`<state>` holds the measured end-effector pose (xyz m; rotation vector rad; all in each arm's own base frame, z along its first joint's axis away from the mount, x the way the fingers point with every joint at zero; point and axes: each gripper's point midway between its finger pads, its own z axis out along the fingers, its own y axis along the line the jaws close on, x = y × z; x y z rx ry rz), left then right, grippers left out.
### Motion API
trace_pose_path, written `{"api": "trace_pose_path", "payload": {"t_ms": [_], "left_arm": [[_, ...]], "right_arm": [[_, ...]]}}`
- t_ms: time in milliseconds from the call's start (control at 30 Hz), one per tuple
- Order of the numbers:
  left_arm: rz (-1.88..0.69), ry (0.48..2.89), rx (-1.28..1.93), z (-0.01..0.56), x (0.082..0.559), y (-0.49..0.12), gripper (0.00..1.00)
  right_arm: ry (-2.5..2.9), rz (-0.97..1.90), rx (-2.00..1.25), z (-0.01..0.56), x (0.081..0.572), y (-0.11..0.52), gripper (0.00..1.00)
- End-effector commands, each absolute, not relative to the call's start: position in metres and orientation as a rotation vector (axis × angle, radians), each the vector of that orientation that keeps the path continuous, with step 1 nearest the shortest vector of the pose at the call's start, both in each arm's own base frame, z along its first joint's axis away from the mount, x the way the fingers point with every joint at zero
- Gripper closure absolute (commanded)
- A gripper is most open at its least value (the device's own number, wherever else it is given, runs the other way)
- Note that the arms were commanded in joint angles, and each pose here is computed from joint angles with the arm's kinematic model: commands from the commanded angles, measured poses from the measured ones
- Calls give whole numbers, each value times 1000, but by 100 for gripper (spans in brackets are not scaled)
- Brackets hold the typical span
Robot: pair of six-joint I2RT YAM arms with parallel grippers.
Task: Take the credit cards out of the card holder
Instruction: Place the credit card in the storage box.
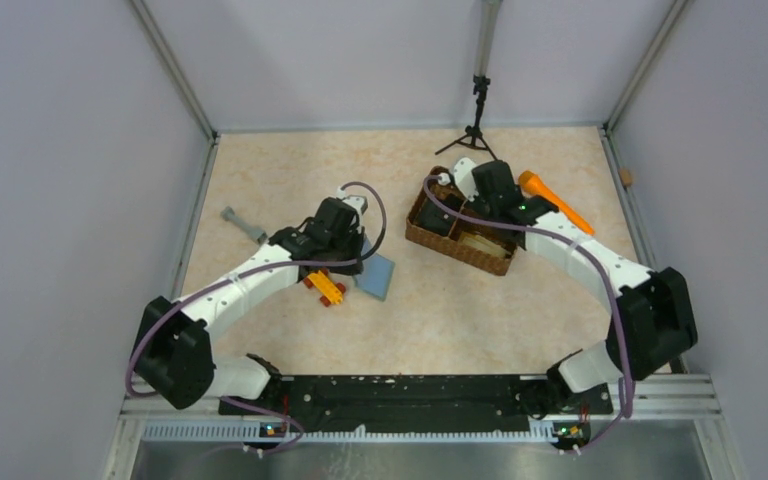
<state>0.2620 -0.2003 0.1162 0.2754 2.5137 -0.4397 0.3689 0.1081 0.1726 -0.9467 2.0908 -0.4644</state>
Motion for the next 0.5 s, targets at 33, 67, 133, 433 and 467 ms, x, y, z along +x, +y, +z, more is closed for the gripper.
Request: {"api": "trace_pose_path", "payload": {"t_ms": [33,67,133,433,467], "left_arm": [[-356,2466,292,128,276,-196,100],[-351,2457,291,129,277,-196,100],[-338,2447,286,131,278,-194,100],[-318,2476,287,117,278,-193,100],[-313,2478,287,116,279,-192,100]], "right_arm": [[2054,-570,-997,177,404,102,100],[2049,-591,-995,176,409,100,100],[2041,-621,-1001,172,417,95,100],[2063,-762,-1085,142,439,73,100],[2057,-777,-1074,142,443,72,100]]}}
